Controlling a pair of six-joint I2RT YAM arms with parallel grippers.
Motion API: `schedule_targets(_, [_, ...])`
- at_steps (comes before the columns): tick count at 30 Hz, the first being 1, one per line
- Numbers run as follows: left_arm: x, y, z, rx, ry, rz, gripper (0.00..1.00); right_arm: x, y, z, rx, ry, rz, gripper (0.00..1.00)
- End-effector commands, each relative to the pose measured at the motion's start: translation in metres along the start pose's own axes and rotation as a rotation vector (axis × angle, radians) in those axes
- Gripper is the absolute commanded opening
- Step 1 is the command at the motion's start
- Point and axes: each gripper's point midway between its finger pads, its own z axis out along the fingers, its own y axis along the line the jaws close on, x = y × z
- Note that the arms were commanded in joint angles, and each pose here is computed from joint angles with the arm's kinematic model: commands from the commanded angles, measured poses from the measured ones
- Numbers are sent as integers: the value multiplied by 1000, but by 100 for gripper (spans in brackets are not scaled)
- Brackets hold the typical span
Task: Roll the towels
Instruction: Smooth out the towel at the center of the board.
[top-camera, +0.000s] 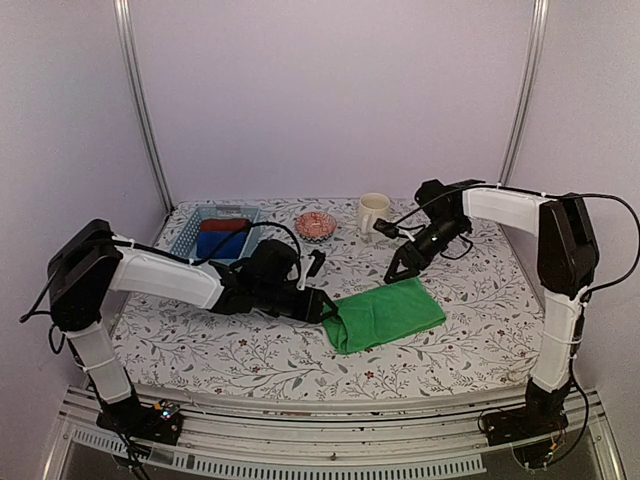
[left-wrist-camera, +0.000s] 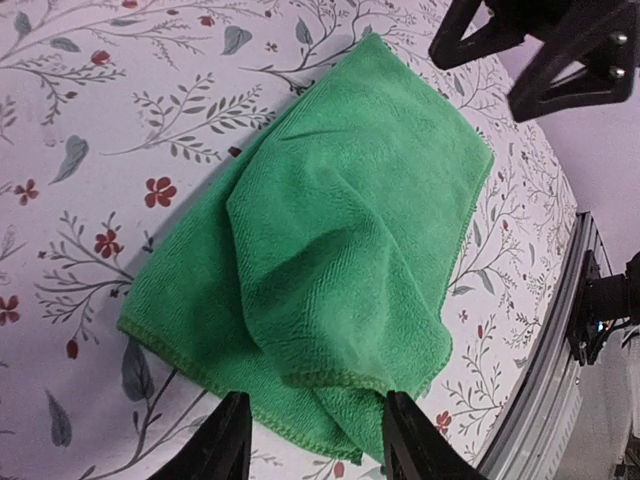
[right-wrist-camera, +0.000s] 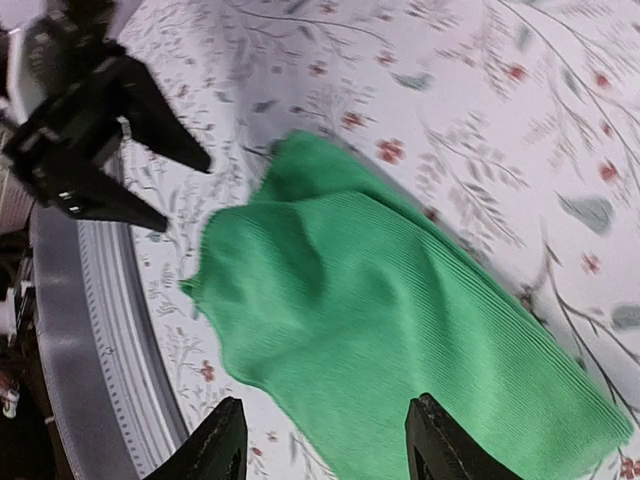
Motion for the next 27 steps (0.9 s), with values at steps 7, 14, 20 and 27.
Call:
schedule_targets(7, [11, -4, 18, -130, 67, 81, 43, 62, -61, 8, 213, 60, 47, 56])
schedule_targets(14, [24, 7, -8, -143, 7, 102, 46, 85, -80, 26, 229, 108, 86, 54])
schedule_targets(20, [25, 8, 11, -136, 20, 122, 44, 91, -82, 29, 232, 120, 93, 54])
schedule_targets(27, [11, 4, 31, -140, 12, 139, 43, 97, -81, 34, 211, 130, 112, 54])
